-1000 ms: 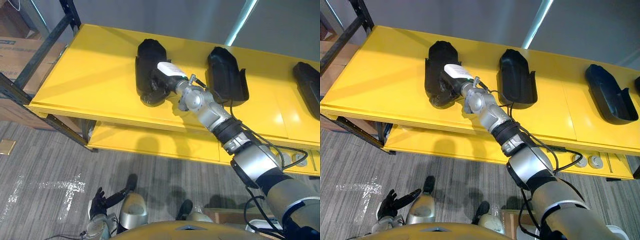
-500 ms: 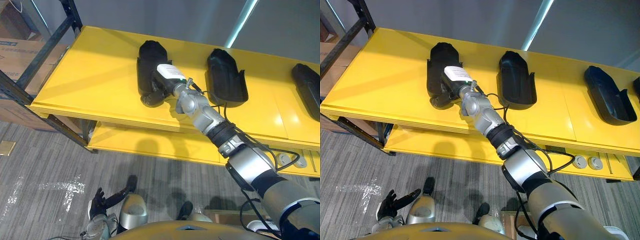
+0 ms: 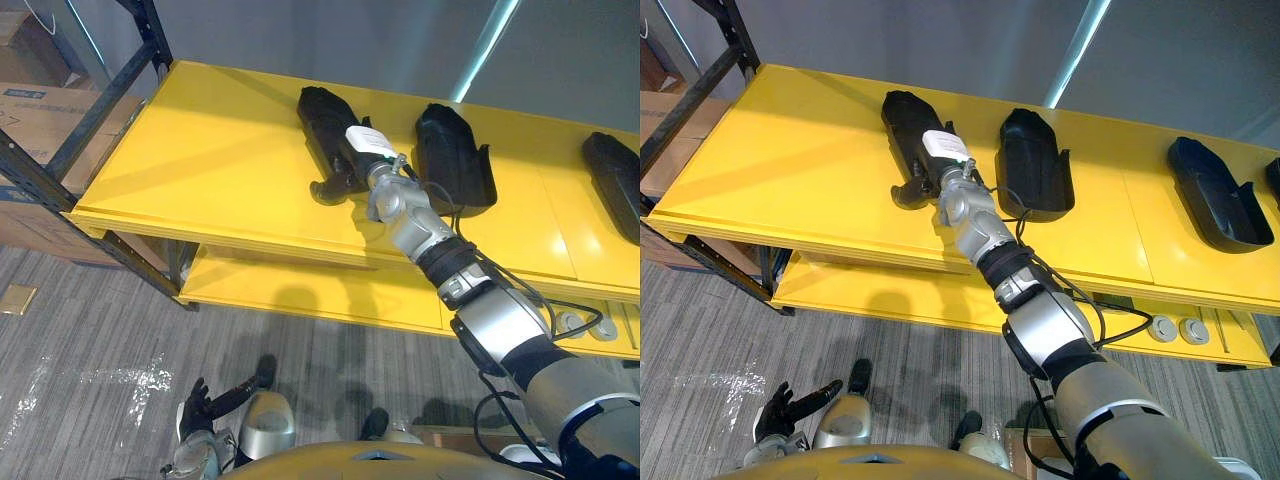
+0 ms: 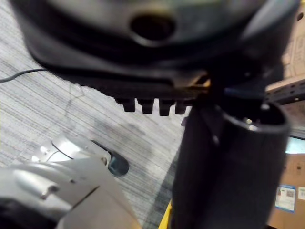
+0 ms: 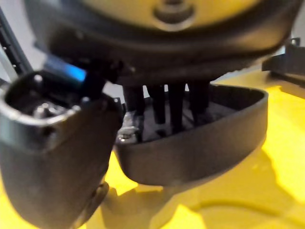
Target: Walk over and take three plastic housings, then place them on the shelf
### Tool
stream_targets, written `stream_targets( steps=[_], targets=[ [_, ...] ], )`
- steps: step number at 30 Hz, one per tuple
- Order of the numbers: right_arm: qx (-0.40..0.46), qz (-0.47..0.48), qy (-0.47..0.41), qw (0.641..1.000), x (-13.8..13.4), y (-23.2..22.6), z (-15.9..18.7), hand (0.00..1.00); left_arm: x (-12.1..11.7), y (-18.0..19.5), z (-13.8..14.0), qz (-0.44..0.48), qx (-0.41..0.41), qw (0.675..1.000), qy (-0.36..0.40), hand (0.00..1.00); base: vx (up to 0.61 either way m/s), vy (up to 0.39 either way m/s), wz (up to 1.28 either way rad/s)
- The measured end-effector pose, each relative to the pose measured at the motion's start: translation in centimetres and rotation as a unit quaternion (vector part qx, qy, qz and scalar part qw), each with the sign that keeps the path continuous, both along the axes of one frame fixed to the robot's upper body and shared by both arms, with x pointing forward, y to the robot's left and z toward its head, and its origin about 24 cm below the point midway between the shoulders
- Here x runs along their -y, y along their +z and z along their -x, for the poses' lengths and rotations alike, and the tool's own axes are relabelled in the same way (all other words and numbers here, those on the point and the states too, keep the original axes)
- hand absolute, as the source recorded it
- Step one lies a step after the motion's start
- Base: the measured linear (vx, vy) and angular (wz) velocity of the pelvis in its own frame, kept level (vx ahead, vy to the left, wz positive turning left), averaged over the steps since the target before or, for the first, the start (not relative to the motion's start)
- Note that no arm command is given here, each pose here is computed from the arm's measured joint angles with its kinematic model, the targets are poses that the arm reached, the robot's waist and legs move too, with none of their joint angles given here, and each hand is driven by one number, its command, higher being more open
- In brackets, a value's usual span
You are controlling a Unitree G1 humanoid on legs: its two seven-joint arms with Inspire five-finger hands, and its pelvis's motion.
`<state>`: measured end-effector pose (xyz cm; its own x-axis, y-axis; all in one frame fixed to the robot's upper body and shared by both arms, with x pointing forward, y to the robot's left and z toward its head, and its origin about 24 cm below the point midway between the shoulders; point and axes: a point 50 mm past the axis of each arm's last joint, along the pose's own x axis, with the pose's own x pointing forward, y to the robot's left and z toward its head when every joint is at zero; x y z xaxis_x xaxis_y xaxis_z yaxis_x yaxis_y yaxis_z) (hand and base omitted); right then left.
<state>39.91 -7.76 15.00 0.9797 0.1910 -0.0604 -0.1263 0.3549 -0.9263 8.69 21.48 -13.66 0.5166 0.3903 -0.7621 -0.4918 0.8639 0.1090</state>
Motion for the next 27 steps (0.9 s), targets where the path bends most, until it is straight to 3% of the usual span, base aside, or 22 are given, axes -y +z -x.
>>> stream_targets(
  steps=[9, 10, 21, 27],
  targets=[
    [0.015, -0.009, 0.037, 0.999, -0.3, -0.1, 0.1, 0.0, 0.0, 0.0, 0.0, 0.003, -0.002, 1.0, -0.002, 1.0, 0.0, 0.0, -0.02],
    [0.015, -0.017, 0.046, 0.999, -0.5, -0.1, 0.2, 1.0, 0.0, 0.0, 0.1, 0.003, -0.002, 1.0, -0.002, 1.0, 0.0, 0.0, 0.0],
    [-0.052, -0.138, 0.189, 0.971, -4.3, -1.2, 3.1, 1.0, 0.0, -0.1, 0.1, 0.003, -0.001, 1.0, -0.005, 1.0, 0.02, -0.016, -0.05],
    [-0.055, -0.194, 0.221, 0.954, -7.1, -1.7, 4.5, 1.0, 0.1, 0.0, 0.1, 0.003, 0.0, 1.0, -0.004, 1.0, 0.01, -0.023, -0.04]
  ],
)
